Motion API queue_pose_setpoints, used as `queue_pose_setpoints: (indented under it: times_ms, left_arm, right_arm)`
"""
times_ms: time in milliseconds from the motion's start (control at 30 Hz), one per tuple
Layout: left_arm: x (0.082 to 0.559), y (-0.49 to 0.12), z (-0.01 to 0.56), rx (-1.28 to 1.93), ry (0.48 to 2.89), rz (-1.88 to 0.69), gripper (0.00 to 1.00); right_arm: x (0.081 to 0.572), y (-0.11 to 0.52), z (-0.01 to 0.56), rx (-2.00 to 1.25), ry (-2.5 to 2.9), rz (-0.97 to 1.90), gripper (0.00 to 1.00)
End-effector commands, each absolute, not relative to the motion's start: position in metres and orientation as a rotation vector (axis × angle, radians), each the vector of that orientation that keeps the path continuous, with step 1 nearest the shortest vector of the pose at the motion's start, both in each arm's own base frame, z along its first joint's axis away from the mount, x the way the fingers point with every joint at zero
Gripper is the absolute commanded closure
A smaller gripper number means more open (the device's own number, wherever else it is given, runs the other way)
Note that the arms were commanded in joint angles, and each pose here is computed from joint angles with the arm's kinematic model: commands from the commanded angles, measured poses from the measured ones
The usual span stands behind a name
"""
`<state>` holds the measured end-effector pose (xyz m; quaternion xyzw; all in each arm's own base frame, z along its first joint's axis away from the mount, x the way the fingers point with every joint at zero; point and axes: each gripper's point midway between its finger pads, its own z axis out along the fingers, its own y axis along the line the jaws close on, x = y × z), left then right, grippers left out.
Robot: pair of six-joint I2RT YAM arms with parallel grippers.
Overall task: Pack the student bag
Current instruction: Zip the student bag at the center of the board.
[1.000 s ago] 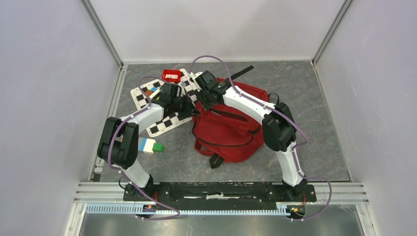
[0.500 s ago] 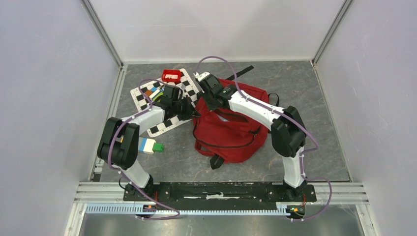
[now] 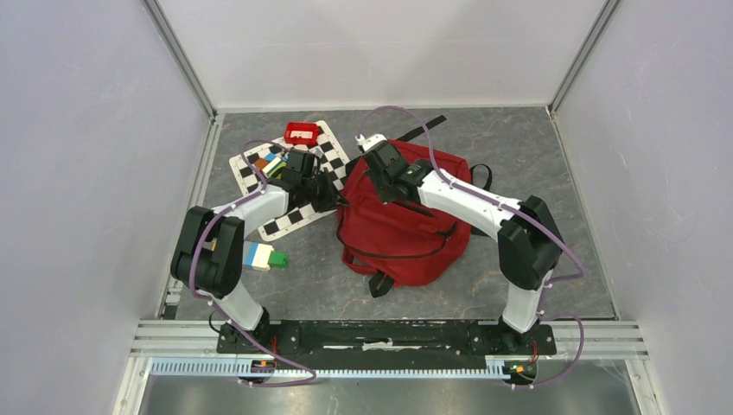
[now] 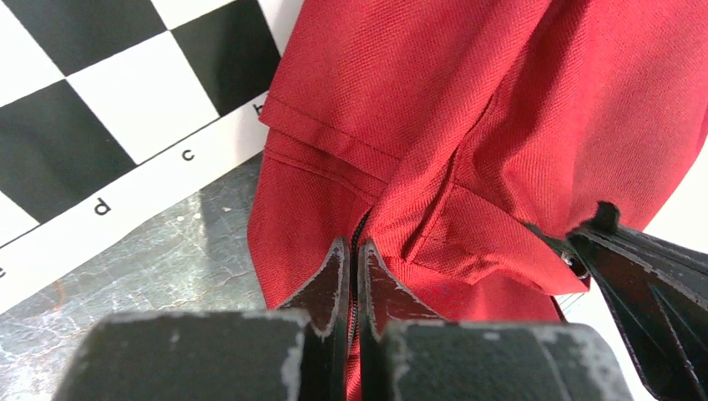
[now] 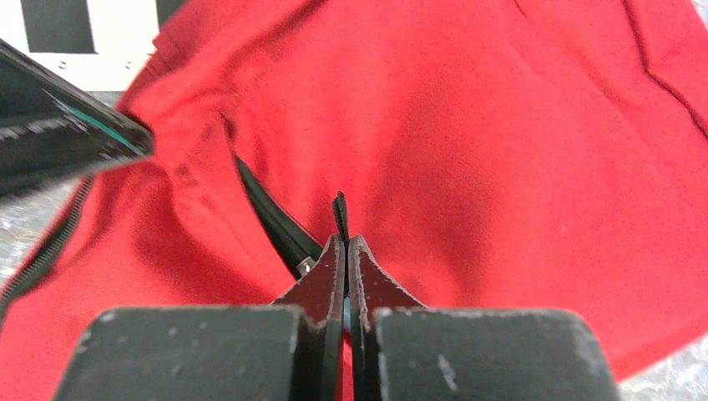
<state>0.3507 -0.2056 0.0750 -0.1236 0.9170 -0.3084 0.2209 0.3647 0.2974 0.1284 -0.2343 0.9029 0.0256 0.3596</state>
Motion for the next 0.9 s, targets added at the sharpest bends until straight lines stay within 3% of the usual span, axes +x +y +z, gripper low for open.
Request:
queue_pose_setpoints:
  times_ms: [0,633,867]
  left_arm:
    - [0.353,-0.168,0.062,-0.478,2.575,-0.661,0.98]
    - [0.366,-0.14,0.063,-0.495,2.572,-0.592,0.98]
    - [0.375,-0.143,0.072,-0.494,2.528,-0.629,0.98]
  right_arm:
    - [0.368,0.255,0.165,-0.488,2.248,-0.053,1.0]
    - [0.311,0.123,0.134,-0.237,2.314,-0.308,1.0]
    - [0.306,0.103,0.118,-0.189,2.335,-0.305,1.0]
